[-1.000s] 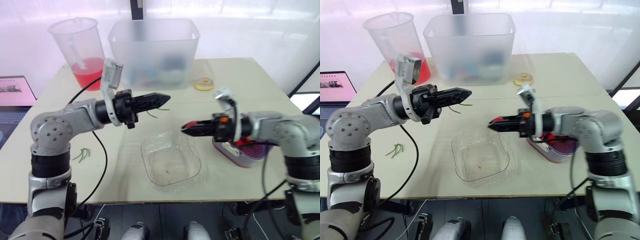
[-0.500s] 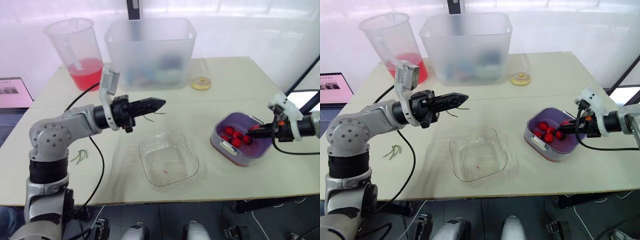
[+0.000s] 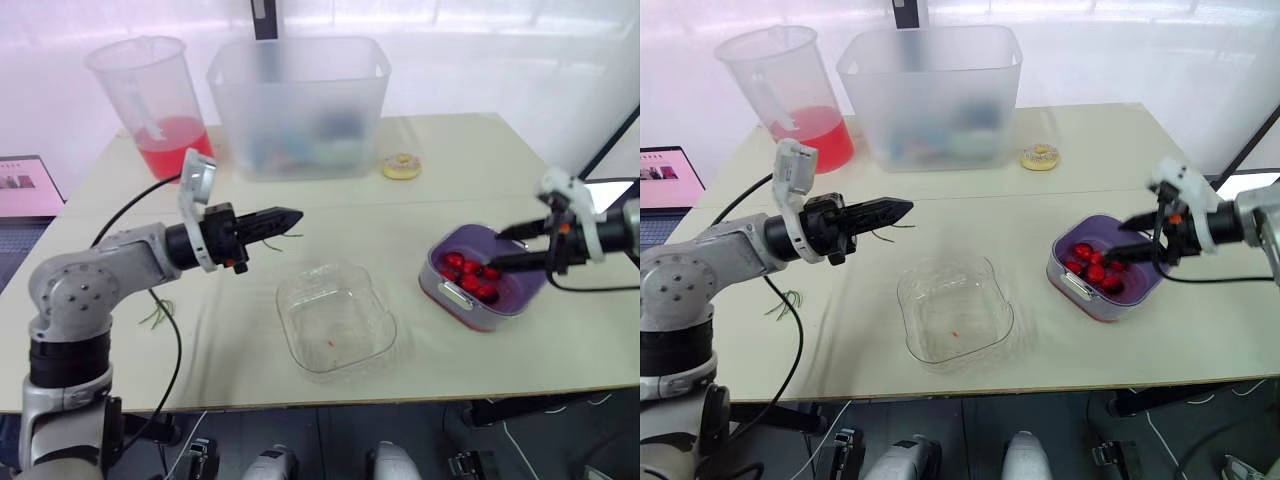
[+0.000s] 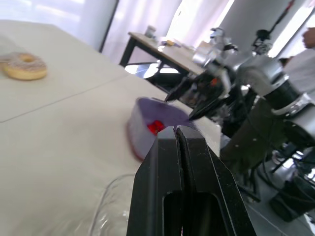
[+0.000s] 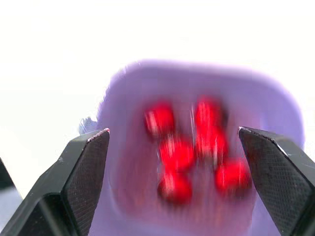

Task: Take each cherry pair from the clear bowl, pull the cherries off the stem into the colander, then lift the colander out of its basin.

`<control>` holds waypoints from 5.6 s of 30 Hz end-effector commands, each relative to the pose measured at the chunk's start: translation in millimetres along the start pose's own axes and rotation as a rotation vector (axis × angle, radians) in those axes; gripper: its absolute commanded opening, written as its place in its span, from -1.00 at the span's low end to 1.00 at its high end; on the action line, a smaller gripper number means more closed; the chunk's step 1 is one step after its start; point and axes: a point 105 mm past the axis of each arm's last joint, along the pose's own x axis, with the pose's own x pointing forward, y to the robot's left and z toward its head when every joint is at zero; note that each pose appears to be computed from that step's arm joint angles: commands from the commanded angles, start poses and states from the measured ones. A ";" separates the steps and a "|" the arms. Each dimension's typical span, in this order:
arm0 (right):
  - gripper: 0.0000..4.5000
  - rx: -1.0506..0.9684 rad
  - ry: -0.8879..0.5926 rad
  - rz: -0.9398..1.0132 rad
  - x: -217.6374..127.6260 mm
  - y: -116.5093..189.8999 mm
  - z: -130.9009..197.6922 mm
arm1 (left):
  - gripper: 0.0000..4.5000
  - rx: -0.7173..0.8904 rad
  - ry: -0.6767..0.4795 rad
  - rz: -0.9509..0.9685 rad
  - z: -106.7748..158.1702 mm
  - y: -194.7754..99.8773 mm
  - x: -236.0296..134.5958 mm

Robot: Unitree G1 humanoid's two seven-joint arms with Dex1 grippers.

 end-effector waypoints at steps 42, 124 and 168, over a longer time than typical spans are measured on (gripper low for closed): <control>1.00 -0.069 0.005 -0.103 -30.0 12.5 16.4 | 0.98 0.545 0.140 0.215 8.2 21.4 -97.9; -0.91 0.095 0.386 -0.337 43.1 63.7 -55.2 | 1.00 0.564 0.073 -0.014 6.7 27.8 -31.2; -0.91 -0.023 0.346 -0.364 -11.4 88.2 -2.0 | 1.00 0.577 0.114 -0.130 0.9 32.7 -4.9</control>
